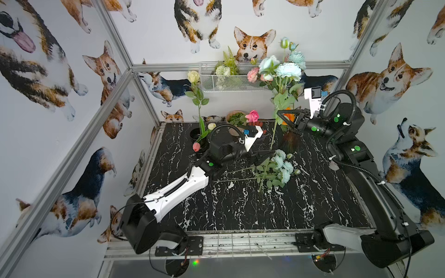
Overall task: Pick out blue flowers from the vase
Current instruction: Pick up the flower from the vase.
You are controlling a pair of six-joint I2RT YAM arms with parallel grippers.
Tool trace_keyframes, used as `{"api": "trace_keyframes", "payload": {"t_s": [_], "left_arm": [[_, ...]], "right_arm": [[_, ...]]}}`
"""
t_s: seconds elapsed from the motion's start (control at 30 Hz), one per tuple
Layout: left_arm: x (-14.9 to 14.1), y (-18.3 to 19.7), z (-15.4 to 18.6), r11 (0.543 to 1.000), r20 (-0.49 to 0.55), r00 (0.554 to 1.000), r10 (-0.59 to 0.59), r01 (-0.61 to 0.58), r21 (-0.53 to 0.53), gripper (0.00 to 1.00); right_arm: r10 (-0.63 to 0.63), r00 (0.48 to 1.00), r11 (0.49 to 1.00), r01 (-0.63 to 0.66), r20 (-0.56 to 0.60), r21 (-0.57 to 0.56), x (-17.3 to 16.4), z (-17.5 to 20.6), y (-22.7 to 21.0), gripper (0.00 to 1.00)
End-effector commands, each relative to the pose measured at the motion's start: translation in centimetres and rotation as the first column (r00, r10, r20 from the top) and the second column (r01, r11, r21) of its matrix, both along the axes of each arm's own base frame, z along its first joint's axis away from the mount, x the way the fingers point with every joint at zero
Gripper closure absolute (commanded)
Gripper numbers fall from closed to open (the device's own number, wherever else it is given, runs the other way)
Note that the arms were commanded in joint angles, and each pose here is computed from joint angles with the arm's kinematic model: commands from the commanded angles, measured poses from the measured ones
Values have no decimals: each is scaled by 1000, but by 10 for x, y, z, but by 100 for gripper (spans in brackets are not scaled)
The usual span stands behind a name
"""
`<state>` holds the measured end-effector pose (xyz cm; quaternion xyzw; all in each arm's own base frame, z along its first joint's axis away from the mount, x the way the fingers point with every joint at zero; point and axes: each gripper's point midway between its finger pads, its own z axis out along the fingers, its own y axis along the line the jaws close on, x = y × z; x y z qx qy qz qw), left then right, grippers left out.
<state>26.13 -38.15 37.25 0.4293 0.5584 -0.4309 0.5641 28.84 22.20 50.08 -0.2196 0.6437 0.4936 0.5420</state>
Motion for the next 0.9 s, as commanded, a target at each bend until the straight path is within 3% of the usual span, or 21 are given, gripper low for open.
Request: {"api": "trace_keyframes", "payload": {"t_s": [0.0, 0.17, 0.27, 0.67, 0.8, 0.87], "left_arm": [[1, -3, 11, 1000, 45, 999, -6, 7, -26, 19], [2, -5, 9, 1000, 42, 999, -6, 7, -27, 20], [2, -5, 10, 999, 40, 999, -7, 8, -35, 26], [0, -2, 9, 999, 34, 999, -2, 3, -32, 83], [1, -3, 7, 1000, 31, 1000, -4, 5, -29, 98], [1, -3, 6, 1000, 28, 1000, -5, 6, -27, 100]], "right_arm": [[14, 997, 998, -18, 78, 58, -10, 21, 3, 100], [7, 997, 999, -11, 76, 52, -9, 19, 3, 100], [5, 997, 999, -9, 73, 46, -7, 16, 5, 100], [-19, 999, 1000, 18, 31, 19, 7, -7, 7, 100], [-17, 999, 1000, 16, 27, 19, 8, -9, 7, 100], [-17, 1000, 1000, 17, 26, 18, 8, -9, 7, 100]]}}
